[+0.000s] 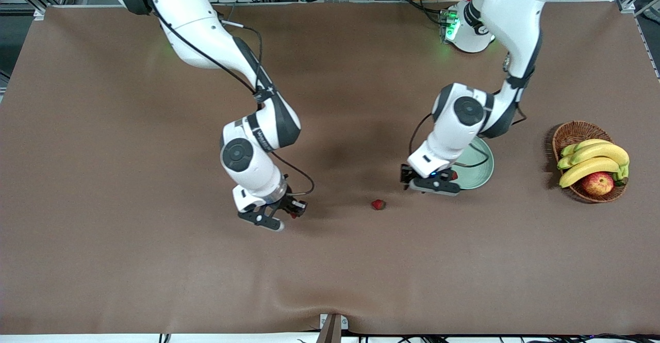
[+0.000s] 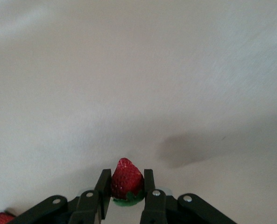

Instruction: Collect all strawberries into plate

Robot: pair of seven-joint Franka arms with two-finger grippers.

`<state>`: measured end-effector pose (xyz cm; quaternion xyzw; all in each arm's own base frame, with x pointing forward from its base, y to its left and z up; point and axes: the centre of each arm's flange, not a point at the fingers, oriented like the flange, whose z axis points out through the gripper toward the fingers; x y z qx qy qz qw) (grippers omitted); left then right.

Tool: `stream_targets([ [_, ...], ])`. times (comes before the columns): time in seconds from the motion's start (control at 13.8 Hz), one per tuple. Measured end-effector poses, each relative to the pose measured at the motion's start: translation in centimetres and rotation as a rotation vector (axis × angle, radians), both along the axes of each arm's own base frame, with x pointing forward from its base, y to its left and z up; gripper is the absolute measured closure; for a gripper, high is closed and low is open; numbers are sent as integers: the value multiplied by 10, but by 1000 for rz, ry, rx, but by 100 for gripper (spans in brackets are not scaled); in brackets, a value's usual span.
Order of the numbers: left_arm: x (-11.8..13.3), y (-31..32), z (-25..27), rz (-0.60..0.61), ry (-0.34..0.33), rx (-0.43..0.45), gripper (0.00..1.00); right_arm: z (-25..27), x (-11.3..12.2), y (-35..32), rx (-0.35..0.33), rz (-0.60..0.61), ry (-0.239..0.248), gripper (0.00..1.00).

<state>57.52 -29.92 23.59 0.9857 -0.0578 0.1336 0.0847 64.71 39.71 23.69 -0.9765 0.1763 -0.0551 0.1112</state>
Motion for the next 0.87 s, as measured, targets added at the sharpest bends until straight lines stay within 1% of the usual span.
stream_targets([
  [0.14, 12, -38, -4, 23, -17, -38, 11, -9, -11, 17, -6, 8, 13, 68],
  [0.22, 18, -50, -5, 27, -27, -51, 4, -12, -14, 19, -13, 5, 24, 68],
  [0.29, 25, -57, -7, 29, -36, -59, 4, -12, -14, 16, -24, 2, 37, 68],
  [0.43, 32, -59, -23, 31, -30, -57, 8, -13, -6, -3, -66, -14, 64, 68],
  [0.51, 32, -59, -36, 30, -23, -51, 15, -11, -1, -16, -94, -19, 81, 68],
  [0.58, 31, -60, -49, 28, -22, -50, 15, -8, 4, -28, -122, -17, 102, 68],
  [0.72, 28, -66, -65, 20, -24, -50, 25, 4, 11, -55, -172, -7, 153, 68],
  [0.8, 27, -69, -67, 16, -27, -52, 26, 10, 13, -65, -188, -5, 172, 68],
  [0.87, 27, -73, -65, 10, -31, -54, 34, 14, 15, -72, -197, -4, 186, 68],
])
